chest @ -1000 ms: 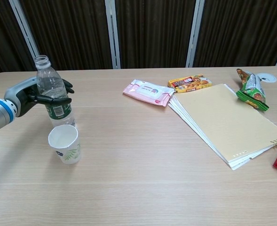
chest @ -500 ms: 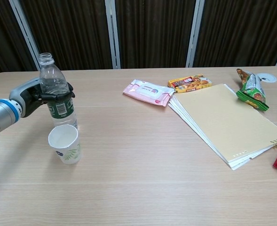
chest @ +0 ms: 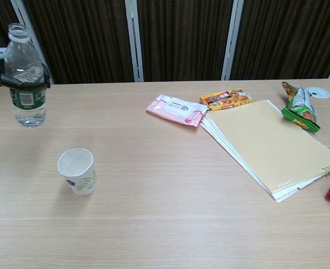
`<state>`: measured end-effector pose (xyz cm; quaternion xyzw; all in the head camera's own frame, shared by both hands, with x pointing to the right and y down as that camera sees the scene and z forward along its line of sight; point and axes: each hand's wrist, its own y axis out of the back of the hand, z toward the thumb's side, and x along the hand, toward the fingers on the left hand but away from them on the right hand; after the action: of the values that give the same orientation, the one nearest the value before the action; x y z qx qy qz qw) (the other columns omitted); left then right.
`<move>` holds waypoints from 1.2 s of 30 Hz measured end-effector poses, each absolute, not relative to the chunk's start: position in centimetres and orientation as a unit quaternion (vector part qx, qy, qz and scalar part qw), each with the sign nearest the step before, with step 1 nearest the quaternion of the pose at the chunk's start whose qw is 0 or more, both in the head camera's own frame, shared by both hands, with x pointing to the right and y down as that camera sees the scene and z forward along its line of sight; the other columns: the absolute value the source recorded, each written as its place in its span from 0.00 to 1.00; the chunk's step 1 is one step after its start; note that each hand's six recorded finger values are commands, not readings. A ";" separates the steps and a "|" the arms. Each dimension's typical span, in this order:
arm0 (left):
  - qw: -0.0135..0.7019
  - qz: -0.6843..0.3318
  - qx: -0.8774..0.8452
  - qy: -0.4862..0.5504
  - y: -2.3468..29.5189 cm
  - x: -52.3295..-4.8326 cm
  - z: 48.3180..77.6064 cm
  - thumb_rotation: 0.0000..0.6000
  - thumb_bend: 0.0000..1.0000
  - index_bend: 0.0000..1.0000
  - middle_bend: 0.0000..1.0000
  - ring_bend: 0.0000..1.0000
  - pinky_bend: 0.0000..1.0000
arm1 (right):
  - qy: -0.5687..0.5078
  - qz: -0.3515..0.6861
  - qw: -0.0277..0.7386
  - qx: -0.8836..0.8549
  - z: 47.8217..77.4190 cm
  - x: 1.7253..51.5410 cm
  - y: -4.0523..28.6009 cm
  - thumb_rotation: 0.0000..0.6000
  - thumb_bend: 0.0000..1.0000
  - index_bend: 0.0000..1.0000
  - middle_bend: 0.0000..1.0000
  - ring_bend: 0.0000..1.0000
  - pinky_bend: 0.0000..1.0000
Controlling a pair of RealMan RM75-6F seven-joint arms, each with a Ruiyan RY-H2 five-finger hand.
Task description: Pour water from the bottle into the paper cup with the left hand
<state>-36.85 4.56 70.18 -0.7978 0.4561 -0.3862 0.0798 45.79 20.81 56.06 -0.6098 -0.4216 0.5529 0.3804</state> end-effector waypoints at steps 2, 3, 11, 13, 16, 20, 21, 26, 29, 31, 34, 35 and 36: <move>0.112 -0.415 -0.794 0.430 4.9 -37.7 70.1 1.00 0.79 0.65 0.56 0.42 0.41 | -0.420 0.554 0.382 -0.609 56.0 45.7 20.8 1.00 0.00 0.00 0.00 0.00 0.00; 0.126 -0.428 -0.793 0.416 5.1 -38.0 70.1 1.00 0.79 0.65 0.56 0.42 0.41 | -0.420 0.555 0.383 -0.608 56.0 45.7 20.8 1.00 0.00 0.00 0.00 0.00 0.00; 0.254 -0.506 -0.770 0.293 7.6 -39.6 71.1 1.00 0.79 0.65 0.56 0.42 0.41 | -0.417 0.562 0.390 -0.599 56.0 45.8 20.9 1.00 0.00 0.00 0.00 0.00 0.00; 0.273 -0.508 -0.768 0.277 8.0 -39.5 71.3 1.00 0.79 0.65 0.56 0.42 0.41 | -0.418 0.562 0.391 -0.597 56.0 45.8 20.9 1.00 0.00 0.00 0.00 0.00 0.00; 0.296 -0.510 -0.766 0.258 8.5 -39.2 71.5 1.00 0.79 0.65 0.56 0.42 0.41 | -0.419 0.563 0.390 -0.596 55.9 45.8 21.0 1.00 0.00 0.00 0.00 0.00 0.00; 0.332 -0.511 -0.759 0.227 8.8 -38.5 71.9 1.00 0.79 0.65 0.55 0.42 0.41 | -0.418 0.567 0.389 -0.593 56.0 46.1 21.0 1.00 0.00 0.00 0.00 0.00 0.00; 0.341 -0.512 -0.757 0.221 8.9 -38.4 72.0 1.00 0.79 0.65 0.55 0.42 0.41 | -0.417 0.570 0.389 -0.591 56.0 46.2 21.0 1.00 0.00 0.00 0.00 0.00 0.00; 0.385 -0.510 -0.746 0.188 9.0 -36.8 72.5 1.00 0.79 0.65 0.55 0.42 0.41 | -0.417 0.575 0.390 -0.586 56.1 46.7 21.0 1.00 0.00 0.00 0.00 0.00 0.00; 0.406 -0.506 -0.742 0.172 9.0 -35.5 72.6 1.00 0.79 0.65 0.55 0.42 0.41 | -0.422 0.576 0.387 -0.584 56.0 47.0 20.9 1.00 0.00 0.00 0.00 0.00 0.00; 0.417 -0.504 -0.739 0.163 9.0 -34.8 72.7 1.00 0.79 0.65 0.55 0.42 0.41 | -0.424 0.576 0.386 -0.582 55.9 47.2 20.9 1.00 0.00 0.00 0.00 0.00 0.00; 0.436 -0.500 -0.733 0.148 9.0 -33.6 72.9 1.00 0.79 0.65 0.55 0.42 0.41 | -0.426 0.578 0.385 -0.580 55.9 47.4 20.9 1.00 0.00 0.00 0.00 0.00 0.00; 0.445 -0.499 -0.730 0.141 9.0 -33.1 73.0 1.00 0.79 0.66 0.55 0.42 0.41 | -0.426 0.579 0.385 -0.579 55.8 47.5 20.9 1.00 0.00 0.00 0.00 0.00 0.00; 0.449 -0.498 -0.729 0.138 9.0 -32.9 73.0 1.00 0.79 0.65 0.55 0.42 0.41 | -0.427 0.579 0.384 -0.579 55.8 47.6 20.9 1.00 0.00 0.00 0.00 0.00 0.00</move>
<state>-32.91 9.05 73.03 -0.7291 0.1377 -0.4982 0.4485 47.62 20.94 55.80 -0.5786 -0.4270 0.5790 0.3842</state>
